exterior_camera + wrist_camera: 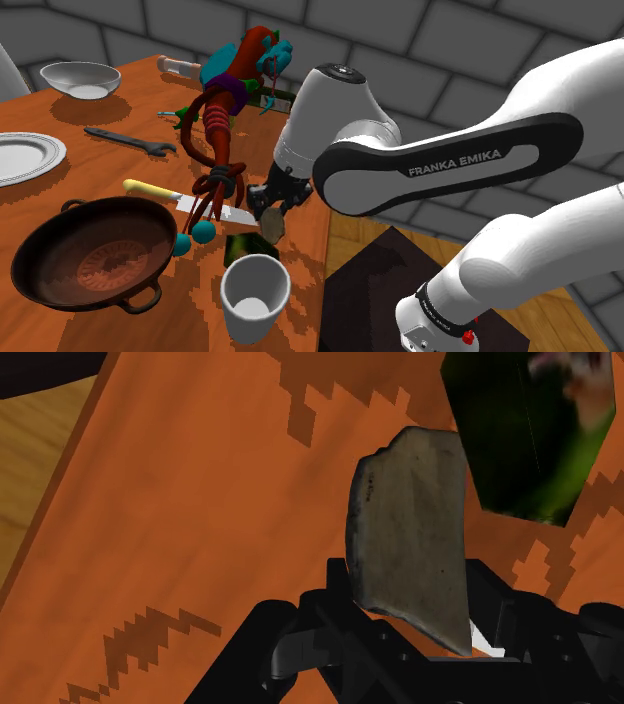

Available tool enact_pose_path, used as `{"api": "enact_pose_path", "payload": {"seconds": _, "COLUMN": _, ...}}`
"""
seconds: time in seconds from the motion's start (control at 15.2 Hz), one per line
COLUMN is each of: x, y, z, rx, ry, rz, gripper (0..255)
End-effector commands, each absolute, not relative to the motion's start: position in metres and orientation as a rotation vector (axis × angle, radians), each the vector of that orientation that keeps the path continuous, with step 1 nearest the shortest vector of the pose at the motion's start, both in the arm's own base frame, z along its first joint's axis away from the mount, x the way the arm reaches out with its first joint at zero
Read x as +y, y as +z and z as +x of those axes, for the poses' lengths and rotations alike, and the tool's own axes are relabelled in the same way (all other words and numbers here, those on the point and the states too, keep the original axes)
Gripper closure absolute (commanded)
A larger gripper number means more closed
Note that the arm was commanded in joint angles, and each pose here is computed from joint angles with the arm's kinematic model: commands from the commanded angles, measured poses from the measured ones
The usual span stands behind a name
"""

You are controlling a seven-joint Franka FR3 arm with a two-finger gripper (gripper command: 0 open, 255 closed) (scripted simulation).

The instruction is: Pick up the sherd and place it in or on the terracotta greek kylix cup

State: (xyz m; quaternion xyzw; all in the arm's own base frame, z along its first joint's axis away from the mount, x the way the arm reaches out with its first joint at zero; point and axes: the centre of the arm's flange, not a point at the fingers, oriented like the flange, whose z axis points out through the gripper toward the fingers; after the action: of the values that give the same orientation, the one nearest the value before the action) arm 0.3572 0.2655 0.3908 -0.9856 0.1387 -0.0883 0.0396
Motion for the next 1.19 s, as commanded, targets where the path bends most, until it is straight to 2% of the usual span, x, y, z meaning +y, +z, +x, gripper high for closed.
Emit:
{"api": "enact_pose_path", "payload": {"seconds": 0.0, "x": 0.265, "y": 0.401, "z": 0.358, "rx": 0.425, "ry": -0.270, "rz": -3.021, "gripper": 255}}
{"api": "enact_pose_path", "payload": {"seconds": 1.12, "x": 0.265, "y": 0.491, "z": 0.358, "rx": 0.425, "ry": -0.270, "rz": -3.021, "gripper": 255}}
